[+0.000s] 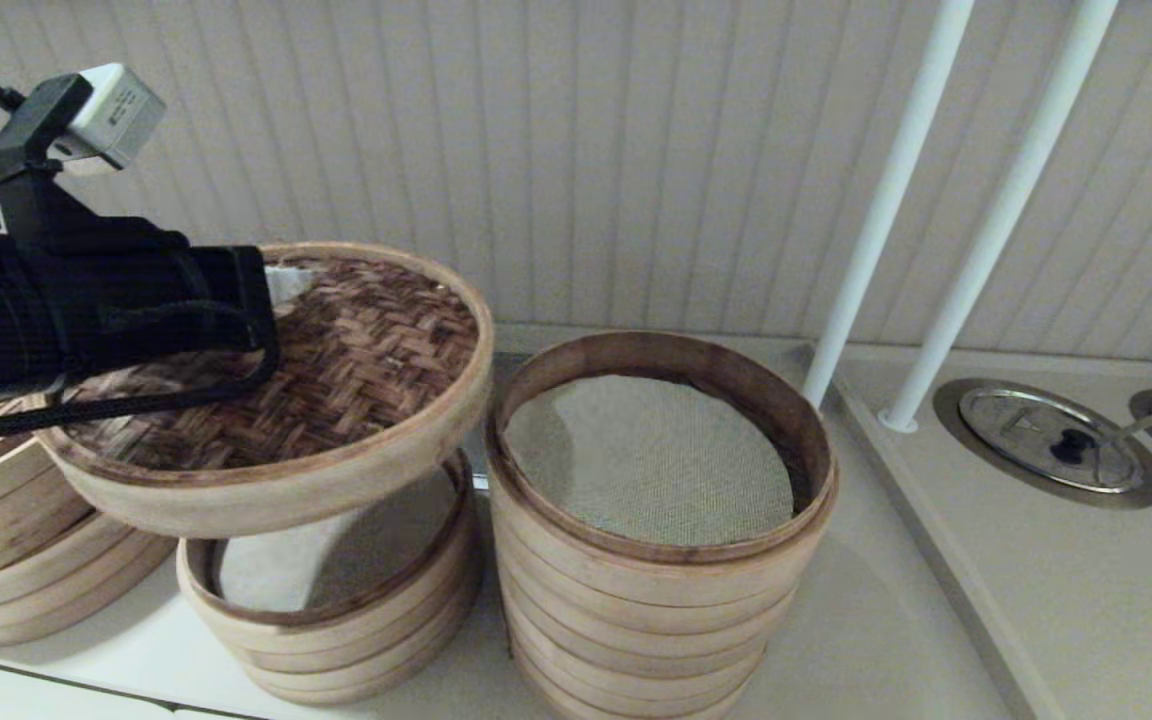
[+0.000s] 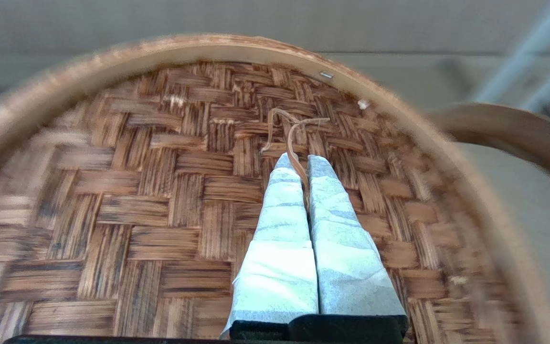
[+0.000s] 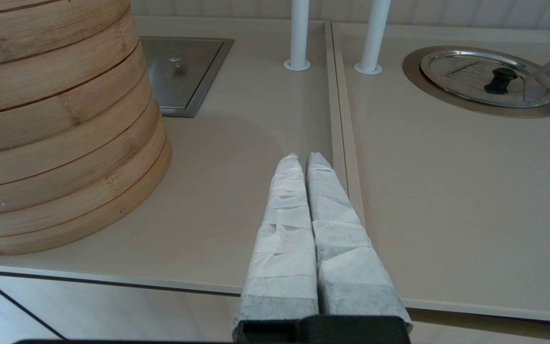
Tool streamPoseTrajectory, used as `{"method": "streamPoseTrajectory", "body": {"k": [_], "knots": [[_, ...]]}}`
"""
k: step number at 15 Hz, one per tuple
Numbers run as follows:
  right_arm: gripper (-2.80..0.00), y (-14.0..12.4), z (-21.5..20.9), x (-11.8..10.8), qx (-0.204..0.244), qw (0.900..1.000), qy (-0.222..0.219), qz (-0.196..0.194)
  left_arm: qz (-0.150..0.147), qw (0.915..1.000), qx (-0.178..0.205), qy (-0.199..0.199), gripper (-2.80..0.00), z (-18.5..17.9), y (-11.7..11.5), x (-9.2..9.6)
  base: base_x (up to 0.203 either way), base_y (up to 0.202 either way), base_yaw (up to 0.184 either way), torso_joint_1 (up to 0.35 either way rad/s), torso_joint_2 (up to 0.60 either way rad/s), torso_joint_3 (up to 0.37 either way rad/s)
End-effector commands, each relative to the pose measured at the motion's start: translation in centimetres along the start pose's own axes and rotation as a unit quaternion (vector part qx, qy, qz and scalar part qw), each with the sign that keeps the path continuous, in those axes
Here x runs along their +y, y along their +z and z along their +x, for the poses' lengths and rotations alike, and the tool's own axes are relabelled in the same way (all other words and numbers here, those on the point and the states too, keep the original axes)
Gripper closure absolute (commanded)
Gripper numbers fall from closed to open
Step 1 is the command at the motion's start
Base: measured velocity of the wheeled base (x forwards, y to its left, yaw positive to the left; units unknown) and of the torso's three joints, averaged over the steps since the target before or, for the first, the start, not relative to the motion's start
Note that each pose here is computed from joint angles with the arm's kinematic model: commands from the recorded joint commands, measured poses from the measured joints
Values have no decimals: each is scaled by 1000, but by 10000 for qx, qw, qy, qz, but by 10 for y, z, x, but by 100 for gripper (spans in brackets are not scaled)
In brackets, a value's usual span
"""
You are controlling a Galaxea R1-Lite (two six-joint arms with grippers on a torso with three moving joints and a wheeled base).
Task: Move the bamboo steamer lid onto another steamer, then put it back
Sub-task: Put the steamer
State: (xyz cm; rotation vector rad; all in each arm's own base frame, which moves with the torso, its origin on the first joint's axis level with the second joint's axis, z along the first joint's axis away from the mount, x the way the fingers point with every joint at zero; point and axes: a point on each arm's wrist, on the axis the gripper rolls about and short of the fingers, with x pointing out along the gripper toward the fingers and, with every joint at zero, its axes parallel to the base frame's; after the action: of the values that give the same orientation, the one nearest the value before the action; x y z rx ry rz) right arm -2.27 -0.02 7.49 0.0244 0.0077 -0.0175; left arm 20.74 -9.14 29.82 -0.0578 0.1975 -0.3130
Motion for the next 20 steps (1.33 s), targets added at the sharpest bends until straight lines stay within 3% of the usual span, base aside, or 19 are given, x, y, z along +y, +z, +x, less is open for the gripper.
{"method": "streamPoseTrajectory", "body": {"k": [1, 5, 20], "knots": [[0, 0, 0, 0, 14, 10000, 3, 0, -31, 9999, -49, 103, 0, -6, 0, 6, 0, 0, 0, 0, 0, 0], [0, 0, 0, 0, 14, 10000, 3, 0, -118, 9997, -16, 190, 0, -17, -6, 26, 0, 0, 0, 0, 0, 0], [0, 0, 0, 0, 14, 10000, 3, 0, -192, 9991, 255, 289, 0, -14, -48, 38, 0, 0, 0, 0, 0, 0]]}}
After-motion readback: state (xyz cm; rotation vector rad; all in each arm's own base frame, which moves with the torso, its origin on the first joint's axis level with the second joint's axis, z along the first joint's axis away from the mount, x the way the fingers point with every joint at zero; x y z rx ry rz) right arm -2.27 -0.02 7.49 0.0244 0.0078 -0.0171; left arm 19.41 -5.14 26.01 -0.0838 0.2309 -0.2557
